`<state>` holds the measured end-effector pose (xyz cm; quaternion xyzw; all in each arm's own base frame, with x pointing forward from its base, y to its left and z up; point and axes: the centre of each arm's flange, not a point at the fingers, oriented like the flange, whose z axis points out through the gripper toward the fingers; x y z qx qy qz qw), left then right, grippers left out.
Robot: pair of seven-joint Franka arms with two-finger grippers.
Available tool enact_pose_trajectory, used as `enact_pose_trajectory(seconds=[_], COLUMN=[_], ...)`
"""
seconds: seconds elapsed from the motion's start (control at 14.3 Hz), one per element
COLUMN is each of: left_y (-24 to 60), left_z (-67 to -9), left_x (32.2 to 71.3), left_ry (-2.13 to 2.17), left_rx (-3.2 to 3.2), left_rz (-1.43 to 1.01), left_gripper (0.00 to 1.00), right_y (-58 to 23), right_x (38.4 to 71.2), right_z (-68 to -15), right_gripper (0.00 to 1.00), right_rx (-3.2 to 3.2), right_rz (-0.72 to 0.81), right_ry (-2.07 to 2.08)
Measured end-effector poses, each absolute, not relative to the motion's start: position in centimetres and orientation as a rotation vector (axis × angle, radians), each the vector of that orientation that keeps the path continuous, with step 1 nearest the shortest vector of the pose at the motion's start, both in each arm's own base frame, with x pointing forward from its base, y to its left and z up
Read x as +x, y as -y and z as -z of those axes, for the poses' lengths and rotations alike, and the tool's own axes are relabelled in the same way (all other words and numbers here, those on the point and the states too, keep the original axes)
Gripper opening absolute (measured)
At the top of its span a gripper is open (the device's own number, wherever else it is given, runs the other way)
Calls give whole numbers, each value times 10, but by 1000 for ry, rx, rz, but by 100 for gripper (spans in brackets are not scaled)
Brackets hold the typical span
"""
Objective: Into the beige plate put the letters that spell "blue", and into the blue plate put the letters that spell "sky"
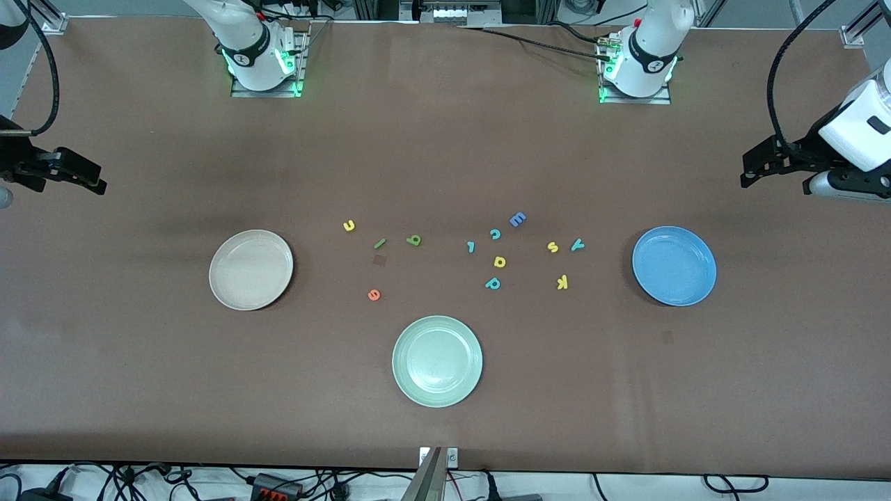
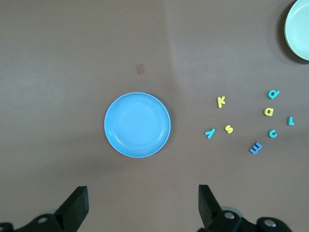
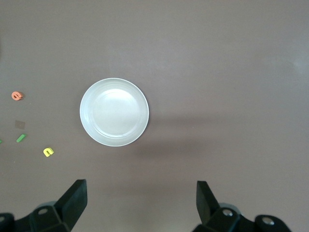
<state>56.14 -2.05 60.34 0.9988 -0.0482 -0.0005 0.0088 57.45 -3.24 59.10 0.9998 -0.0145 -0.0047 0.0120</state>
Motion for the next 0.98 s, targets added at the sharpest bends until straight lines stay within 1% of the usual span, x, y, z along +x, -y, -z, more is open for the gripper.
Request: enact_pose_trajectory(seconds=[0.84, 0.98], left_y=[18, 17], left_z=[-603, -601], left_x=[561, 559], left_ry=[143, 140], left_rx=[3121, 3120], left_rz=[1, 40], left_gripper=[100, 100], right_y=[31, 31], right_x=[574, 574], right_z=[-594, -597], right_gripper=[100, 100], right_rx=[3117, 3117], right_rz=[7, -2], right_ry=[42, 42])
